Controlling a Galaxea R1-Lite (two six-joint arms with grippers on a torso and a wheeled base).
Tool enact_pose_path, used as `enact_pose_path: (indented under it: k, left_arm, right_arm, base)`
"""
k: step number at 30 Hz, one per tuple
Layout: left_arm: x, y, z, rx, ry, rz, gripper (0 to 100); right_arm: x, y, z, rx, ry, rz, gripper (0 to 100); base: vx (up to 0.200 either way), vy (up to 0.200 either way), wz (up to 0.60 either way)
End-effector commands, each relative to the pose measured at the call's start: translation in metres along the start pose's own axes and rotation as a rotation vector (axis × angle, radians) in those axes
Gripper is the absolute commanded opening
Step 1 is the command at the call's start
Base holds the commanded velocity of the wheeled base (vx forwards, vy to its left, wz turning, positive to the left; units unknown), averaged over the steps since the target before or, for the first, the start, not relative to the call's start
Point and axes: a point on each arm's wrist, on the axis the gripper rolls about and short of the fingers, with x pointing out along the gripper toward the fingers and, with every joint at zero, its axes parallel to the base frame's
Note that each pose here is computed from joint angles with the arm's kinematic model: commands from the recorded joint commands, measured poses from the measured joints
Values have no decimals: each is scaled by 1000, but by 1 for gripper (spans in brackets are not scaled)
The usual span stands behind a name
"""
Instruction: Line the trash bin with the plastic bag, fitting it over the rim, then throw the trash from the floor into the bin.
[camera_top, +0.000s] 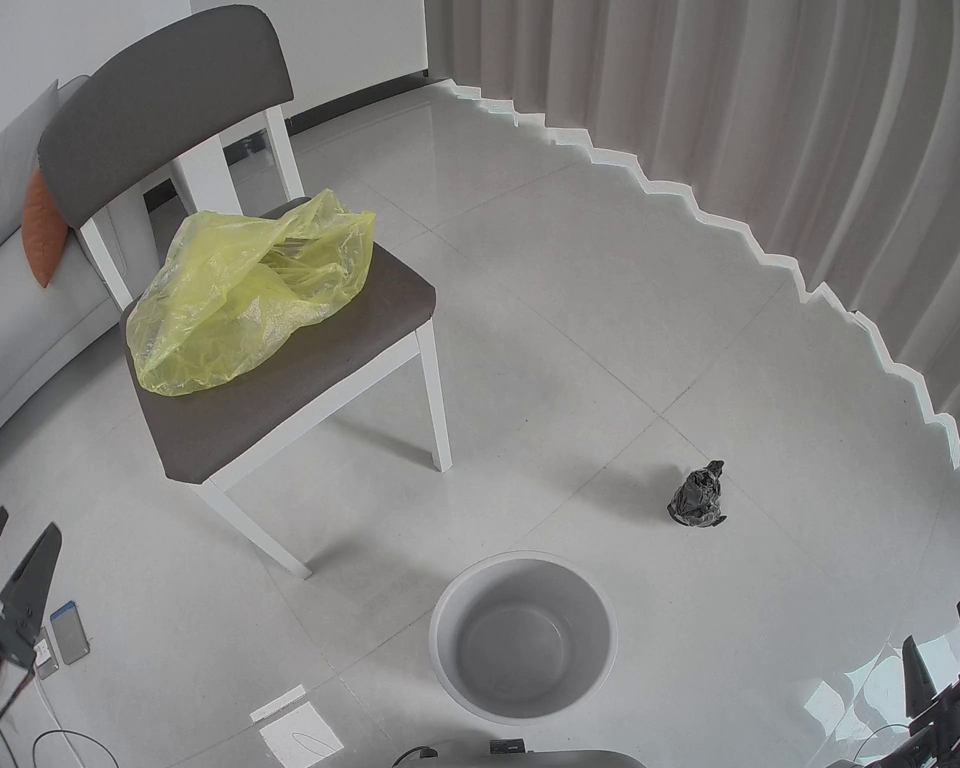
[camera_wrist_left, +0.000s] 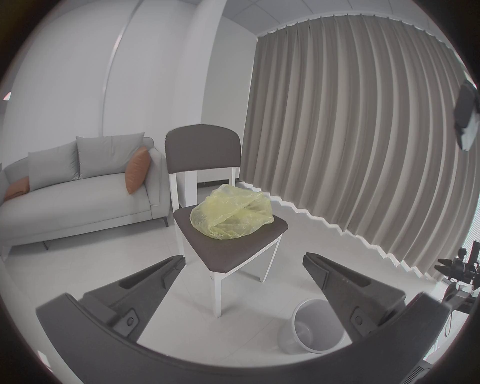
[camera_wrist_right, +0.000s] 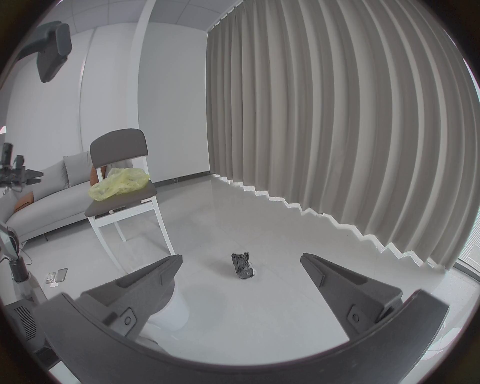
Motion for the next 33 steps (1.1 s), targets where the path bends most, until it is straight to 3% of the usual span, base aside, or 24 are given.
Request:
enact_pose_path:
  k: [1,3,5,17,33]
  left_arm:
    - [116,3,29,93,197,37,100]
    - [146,16,26,174,221,177,100]
    - [164,21,22,203,231,229,100]
    - [251,34,13,271,247,289,100]
    - [280,44,10,326,268,360,100]
  right_arm:
    - [-9,2,55,-7,-240,77,100]
    - [0,3,57,54,-165,123,100]
    - [3,3,55,77,-127,129,100]
    - [3,3,57,83,-107,137,100]
    - [1,3,64,82,-132,140,100]
  base:
    - [0,0,0]
    - [0,0,0]
    - [0,0,0]
    - [0,0,0]
    - [0,0,0]
